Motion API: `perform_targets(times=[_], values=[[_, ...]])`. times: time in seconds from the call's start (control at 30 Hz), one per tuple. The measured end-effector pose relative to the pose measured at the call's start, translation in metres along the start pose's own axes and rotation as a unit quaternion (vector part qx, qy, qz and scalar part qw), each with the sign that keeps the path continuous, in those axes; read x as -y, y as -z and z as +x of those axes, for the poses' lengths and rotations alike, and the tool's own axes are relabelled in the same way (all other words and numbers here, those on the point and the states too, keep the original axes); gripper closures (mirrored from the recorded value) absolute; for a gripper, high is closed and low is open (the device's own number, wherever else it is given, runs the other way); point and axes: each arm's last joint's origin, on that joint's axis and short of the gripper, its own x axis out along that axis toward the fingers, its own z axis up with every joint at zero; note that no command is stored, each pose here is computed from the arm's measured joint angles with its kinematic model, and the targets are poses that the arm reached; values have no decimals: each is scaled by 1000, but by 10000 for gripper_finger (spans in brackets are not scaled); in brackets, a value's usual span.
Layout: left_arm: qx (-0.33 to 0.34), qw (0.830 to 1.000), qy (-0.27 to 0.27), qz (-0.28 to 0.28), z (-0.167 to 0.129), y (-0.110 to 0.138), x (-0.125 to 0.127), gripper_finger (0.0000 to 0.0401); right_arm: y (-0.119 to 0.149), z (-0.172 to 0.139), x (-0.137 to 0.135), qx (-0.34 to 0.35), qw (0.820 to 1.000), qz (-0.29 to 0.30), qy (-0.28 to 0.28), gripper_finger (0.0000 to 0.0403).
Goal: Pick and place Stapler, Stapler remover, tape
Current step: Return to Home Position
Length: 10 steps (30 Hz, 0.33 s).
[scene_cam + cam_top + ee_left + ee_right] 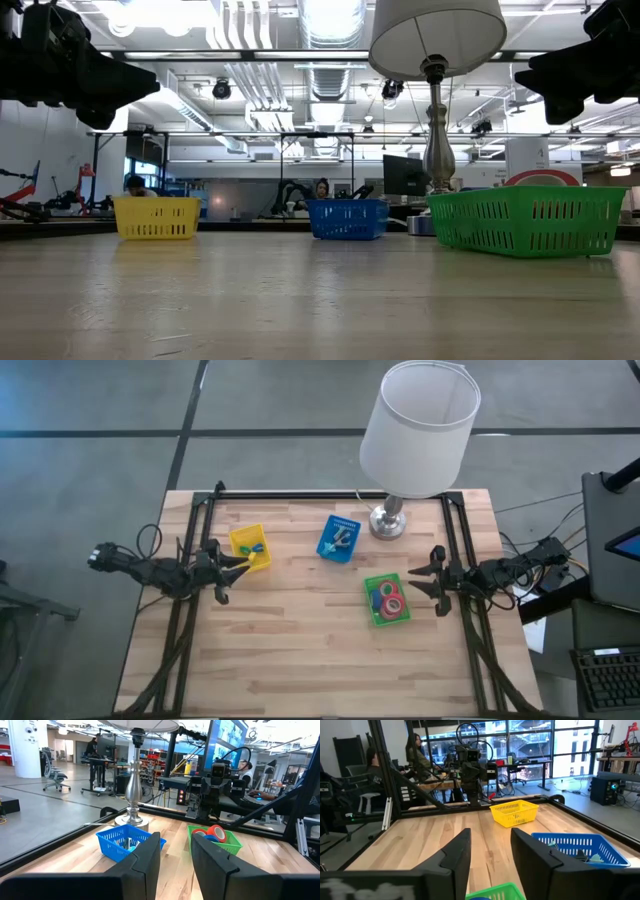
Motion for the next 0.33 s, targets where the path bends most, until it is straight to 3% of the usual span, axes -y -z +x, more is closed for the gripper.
perform_targets(times=[0.33], values=[[0, 1000, 0, 0, 0, 0, 0, 288, 0, 0, 0, 0, 1000, -1, 0, 273]])
